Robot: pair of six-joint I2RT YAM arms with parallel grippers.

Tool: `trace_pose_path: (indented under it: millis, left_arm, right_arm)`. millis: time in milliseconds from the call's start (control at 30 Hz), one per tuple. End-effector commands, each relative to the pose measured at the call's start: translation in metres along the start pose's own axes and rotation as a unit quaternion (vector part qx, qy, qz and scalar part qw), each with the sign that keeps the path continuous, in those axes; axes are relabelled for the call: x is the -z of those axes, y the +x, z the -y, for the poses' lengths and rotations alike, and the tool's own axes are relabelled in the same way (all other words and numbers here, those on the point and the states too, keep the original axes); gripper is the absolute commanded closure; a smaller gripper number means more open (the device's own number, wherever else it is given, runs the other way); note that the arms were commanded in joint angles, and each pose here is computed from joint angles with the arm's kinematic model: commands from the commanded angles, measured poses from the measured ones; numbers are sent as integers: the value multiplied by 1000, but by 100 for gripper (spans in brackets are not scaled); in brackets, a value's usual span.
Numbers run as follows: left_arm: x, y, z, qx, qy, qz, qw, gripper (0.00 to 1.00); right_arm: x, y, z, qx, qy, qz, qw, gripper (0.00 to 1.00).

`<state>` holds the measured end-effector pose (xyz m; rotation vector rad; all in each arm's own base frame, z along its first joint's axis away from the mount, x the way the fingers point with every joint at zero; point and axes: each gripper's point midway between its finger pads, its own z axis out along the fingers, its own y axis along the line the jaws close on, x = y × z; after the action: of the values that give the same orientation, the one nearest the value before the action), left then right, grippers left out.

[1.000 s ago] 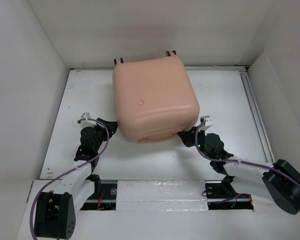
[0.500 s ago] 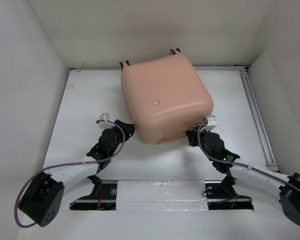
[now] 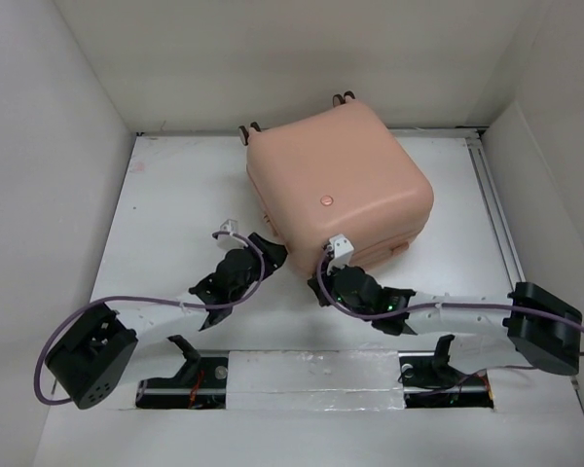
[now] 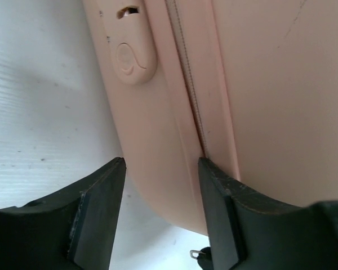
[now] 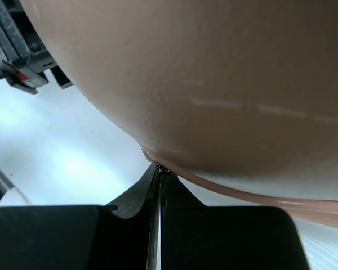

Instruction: Pack the luggage

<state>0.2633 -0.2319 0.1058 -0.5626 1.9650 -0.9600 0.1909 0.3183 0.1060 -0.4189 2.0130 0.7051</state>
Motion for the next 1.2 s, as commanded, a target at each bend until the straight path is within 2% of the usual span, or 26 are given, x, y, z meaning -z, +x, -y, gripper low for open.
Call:
trace_pose_path:
  millis: [0,33,67,133,167,200,233,267,333,367,400,433,467,500,533,567,600,667,733,800,833,900,1133,1167]
  left_arm:
    - [10,8,88,-3,123,-48,991,46]
    - [9,0,87,-10,113,-30,993,42]
    - [11,-18,90,-20,111,-5,994,30]
    - [11,-44,79,-16,75,26,997,18]
    - [13,-80,80,-5,72,77,994,10]
    - [11,-97,76,1,63,99,993,0]
    - [11,-118,83,16,67,122,990,0]
    - [8,-125,88,22,81,111,990,0]
    - [-10,-165,74,40,59,144,987,0]
    - [-14,-187,88,48,69,164,983,0]
    - [-34,-188,78,48,56,150,986,0]
    - [-45,-207,71,58,45,159,985,0]
    - [-52,-230,92,62,67,168,982,0]
    - [-64,-233,97,59,78,146,984,0]
    - [-92,-236,73,72,50,128,988,0]
    - [-102,-240,71,79,47,118,989,0]
    - [-109,-257,88,79,71,122,987,0]
    - [-137,-259,71,90,55,102,989,0]
    - [-149,-277,83,89,63,102,989,0]
    - [-172,-272,63,100,30,77,992,0]
    - [-176,-280,74,97,40,77,991,0]
    - [-191,-274,62,110,30,65,991,0]
    - [-212,-277,77,151,96,58,982,0]
    - [-214,-277,77,156,110,64,980,4]
  right_arm:
    - [3,-15,-64,-27,-95,16,995,100]
    - [5,-15,-58,-28,-84,22,996,100]
    - [7,-14,-49,-33,-69,28,997,100]
    - [17,-24,-45,-41,-70,48,996,100]
    - [20,-25,-42,-43,-67,53,995,100]
    - [22,-22,-37,-40,-60,50,996,100]
    - [26,-26,-38,-43,-63,54,996,100]
    - [26,-22,-35,-39,-59,47,996,100]
    - [29,-24,-40,-40,-73,46,995,100]
    - [29,-22,-39,-34,-70,42,996,100]
    - [30,-19,-43,-33,-84,35,995,100]
    - [30,-19,-43,-33,-84,35,995,100]
    - [31,-18,-45,-33,-89,32,995,100]
    - [29,-15,-45,-31,-87,28,995,100]
    - [29,-15,-46,-31,-91,26,995,100]
    - [30,-16,-49,-32,-97,28,994,100]
    - [30,-19,-51,-35,-101,34,994,100]
    - [33,-19,-55,-35,-113,35,992,100]
    - [34,-16,-55,-30,-118,32,992,100]
    - [34,-16,-55,-30,-118,32,992,100]
    - [34,-15,-57,-30,-122,30,992,100]
    - [36,-14,-55,-30,-122,30,992,100]
    - [36,-11,-53,-25,-122,30,992,100]
    - [36,-11,-54,-30,-122,29,992,100]
